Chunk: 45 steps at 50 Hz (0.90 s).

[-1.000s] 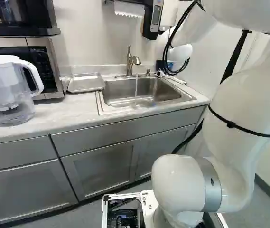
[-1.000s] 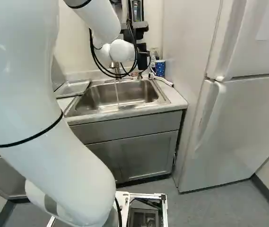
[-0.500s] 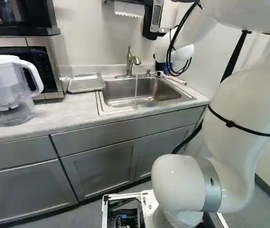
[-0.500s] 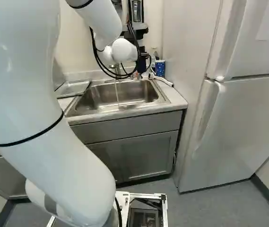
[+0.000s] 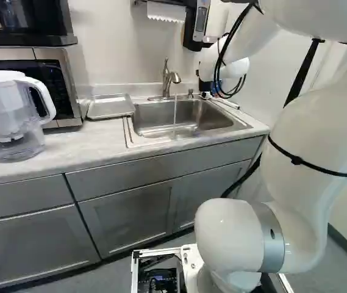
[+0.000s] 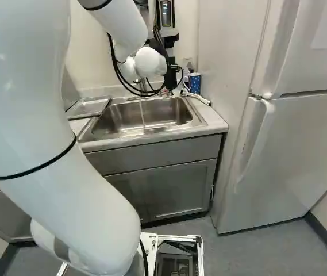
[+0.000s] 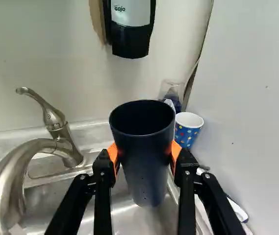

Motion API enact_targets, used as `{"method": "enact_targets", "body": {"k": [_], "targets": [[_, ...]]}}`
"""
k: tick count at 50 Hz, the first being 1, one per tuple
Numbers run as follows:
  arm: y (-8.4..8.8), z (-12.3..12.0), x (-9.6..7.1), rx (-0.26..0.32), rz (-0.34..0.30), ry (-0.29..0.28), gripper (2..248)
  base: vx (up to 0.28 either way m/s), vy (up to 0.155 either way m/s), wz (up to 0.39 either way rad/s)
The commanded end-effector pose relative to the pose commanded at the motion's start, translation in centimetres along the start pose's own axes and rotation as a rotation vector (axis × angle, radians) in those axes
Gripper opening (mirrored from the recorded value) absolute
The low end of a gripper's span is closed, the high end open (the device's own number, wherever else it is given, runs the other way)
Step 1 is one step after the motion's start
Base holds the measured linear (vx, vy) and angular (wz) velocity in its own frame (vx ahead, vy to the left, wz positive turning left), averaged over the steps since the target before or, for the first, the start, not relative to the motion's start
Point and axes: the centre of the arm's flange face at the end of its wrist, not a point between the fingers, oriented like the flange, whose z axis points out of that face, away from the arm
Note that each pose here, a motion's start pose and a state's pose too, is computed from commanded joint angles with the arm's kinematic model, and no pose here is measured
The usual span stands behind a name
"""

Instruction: Rinse the cup and place it in the tray

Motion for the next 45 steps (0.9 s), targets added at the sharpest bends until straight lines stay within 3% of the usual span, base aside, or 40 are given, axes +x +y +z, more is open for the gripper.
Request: {"method": "enact_targets", "body": {"k": [19, 45], "targets": [[-0.1, 0.0, -2.1, 0.002, 0.004, -0.035, 121, 0.0, 0.0, 0.0], [-0.4, -2.1, -5.0, 0.011, 0.012, -0.037, 121, 0.0, 0.0, 0.0]]}}
